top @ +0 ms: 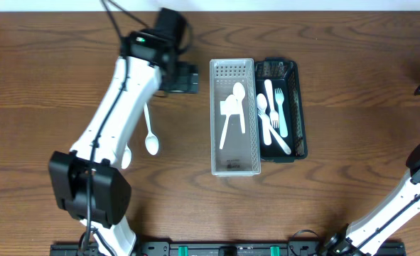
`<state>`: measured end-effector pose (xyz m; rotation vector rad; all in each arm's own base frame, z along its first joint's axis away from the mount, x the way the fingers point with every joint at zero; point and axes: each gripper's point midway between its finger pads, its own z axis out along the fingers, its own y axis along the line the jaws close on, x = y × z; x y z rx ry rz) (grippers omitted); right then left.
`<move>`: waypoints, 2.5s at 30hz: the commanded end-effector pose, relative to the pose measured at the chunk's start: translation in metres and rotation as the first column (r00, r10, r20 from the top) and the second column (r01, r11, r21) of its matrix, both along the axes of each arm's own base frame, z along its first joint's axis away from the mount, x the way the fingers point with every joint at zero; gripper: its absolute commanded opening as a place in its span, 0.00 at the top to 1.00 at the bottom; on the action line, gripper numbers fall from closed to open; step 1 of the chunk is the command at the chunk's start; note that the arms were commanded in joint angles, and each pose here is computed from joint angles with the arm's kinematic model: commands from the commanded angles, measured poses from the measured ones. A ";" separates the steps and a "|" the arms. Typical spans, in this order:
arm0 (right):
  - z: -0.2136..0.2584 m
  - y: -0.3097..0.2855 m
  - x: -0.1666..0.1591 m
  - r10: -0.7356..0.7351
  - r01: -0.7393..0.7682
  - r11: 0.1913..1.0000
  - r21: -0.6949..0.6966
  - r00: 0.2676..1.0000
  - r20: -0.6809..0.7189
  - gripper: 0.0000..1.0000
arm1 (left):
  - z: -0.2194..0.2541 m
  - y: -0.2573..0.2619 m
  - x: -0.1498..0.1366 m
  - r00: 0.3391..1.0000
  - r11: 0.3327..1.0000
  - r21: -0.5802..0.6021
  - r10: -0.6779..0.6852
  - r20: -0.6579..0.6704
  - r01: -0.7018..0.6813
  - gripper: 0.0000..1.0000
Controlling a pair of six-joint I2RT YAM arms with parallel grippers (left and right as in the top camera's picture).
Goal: Pack container
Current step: 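Return the left gripper over the last white spoons, then lower the left gripper and grasp a white spoon handle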
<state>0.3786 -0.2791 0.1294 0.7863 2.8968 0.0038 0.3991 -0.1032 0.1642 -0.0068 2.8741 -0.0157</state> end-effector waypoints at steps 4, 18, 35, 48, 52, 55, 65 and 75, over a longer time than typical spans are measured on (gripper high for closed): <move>-0.003 -0.003 -0.002 0.005 -0.005 1.000 0.006 1.000 -0.004 0.01 | -0.033 0.043 -0.021 0.985 0.989 0.057 0.139 -0.107 -0.133 0.02; -0.003 -0.003 -0.002 0.005 -0.005 1.000 0.006 1.000 -0.005 0.01 | -0.092 0.059 -0.051 0.922 0.944 0.079 0.329 -0.205 -0.319 0.02; -0.003 -0.003 -0.002 0.006 -0.006 1.000 0.006 1.000 -0.004 0.01 | -0.115 0.066 -0.046 0.941 0.961 -0.043 0.258 -0.220 -0.274 0.02; -0.003 -0.003 -0.002 0.005 -0.005 1.000 0.006 1.000 -0.005 0.01 | -0.130 0.074 -0.040 0.947 0.968 0.013 0.247 -0.207 -0.250 0.02; -0.003 -0.004 -0.003 0.003 -0.003 1.000 0.006 1.000 -0.005 0.01 | -0.145 0.073 -0.044 0.937 0.969 0.027 0.243 -0.250 -0.244 0.02; -0.003 -0.003 -0.003 0.003 -0.003 1.000 0.006 1.000 -0.004 0.01 | -0.157 0.073 -0.048 0.930 0.970 0.038 0.239 -0.280 -0.239 0.02; -0.003 -0.003 -0.003 0.003 -0.003 1.000 0.006 1.000 -0.005 0.01 | -0.162 0.072 -0.047 0.940 0.983 0.035 0.184 -0.288 -0.182 0.02; -0.003 -0.003 -0.003 0.003 -0.003 1.000 0.006 1.000 -0.005 0.01 | -0.166 0.061 -0.038 0.954 0.989 -0.032 0.132 -0.269 -0.146 0.02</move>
